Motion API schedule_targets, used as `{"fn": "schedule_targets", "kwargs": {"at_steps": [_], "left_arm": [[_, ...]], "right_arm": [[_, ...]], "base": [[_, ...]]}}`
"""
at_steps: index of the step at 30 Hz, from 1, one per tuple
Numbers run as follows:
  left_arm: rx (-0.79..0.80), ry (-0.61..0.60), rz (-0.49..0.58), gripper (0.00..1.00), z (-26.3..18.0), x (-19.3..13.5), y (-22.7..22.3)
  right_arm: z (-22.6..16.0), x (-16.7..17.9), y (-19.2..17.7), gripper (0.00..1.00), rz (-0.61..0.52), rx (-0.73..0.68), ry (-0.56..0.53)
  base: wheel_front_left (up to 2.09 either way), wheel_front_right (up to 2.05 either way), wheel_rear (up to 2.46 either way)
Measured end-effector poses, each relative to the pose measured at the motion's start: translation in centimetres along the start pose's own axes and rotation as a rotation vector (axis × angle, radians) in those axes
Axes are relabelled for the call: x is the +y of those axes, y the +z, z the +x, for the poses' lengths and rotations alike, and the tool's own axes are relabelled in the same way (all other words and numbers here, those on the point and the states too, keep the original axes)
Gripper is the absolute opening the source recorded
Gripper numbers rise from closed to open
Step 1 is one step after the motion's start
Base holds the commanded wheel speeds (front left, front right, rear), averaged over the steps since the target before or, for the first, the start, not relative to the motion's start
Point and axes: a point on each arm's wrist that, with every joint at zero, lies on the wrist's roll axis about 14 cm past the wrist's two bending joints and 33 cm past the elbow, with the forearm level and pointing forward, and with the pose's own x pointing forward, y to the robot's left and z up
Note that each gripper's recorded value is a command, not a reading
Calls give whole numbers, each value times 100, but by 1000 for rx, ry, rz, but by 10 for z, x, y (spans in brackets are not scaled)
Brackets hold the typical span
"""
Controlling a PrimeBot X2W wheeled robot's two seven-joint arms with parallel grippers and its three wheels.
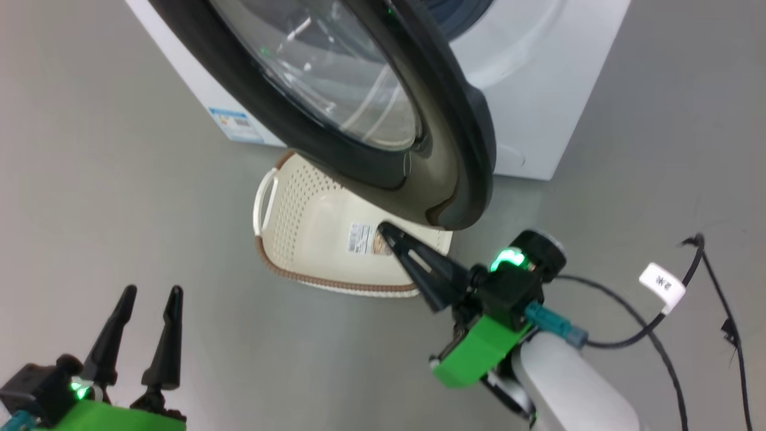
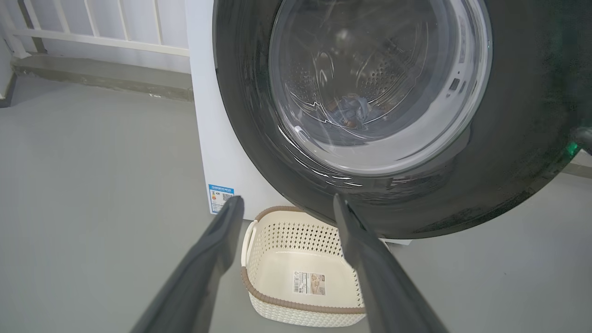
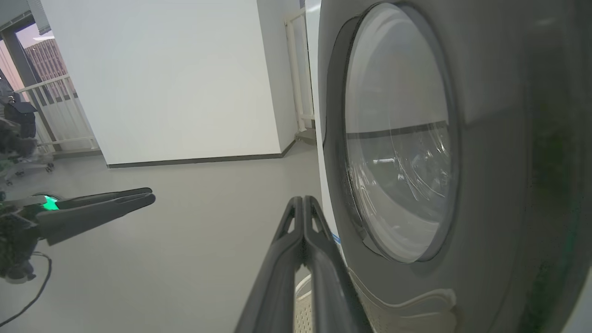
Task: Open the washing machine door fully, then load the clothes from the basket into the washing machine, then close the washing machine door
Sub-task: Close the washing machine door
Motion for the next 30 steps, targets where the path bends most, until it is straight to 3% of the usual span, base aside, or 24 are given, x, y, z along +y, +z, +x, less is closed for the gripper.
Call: {"fn": "schedule_targets", "kwargs": {"at_steps": [10, 22, 30], "left_arm": [[43, 4, -16, 100, 18, 0, -12], [110, -32, -23, 100, 32, -7, -31], [140, -55, -31, 100, 46, -14, -42]], "right_arm": [[18, -58, -16, 0, 30, -9, -107], [22, -133, 0, 0, 80, -124, -281], [44, -159, 4, 0, 56, -159, -286]], "base": [[0, 0, 0], [0, 0, 0], [0, 0, 0]]}}
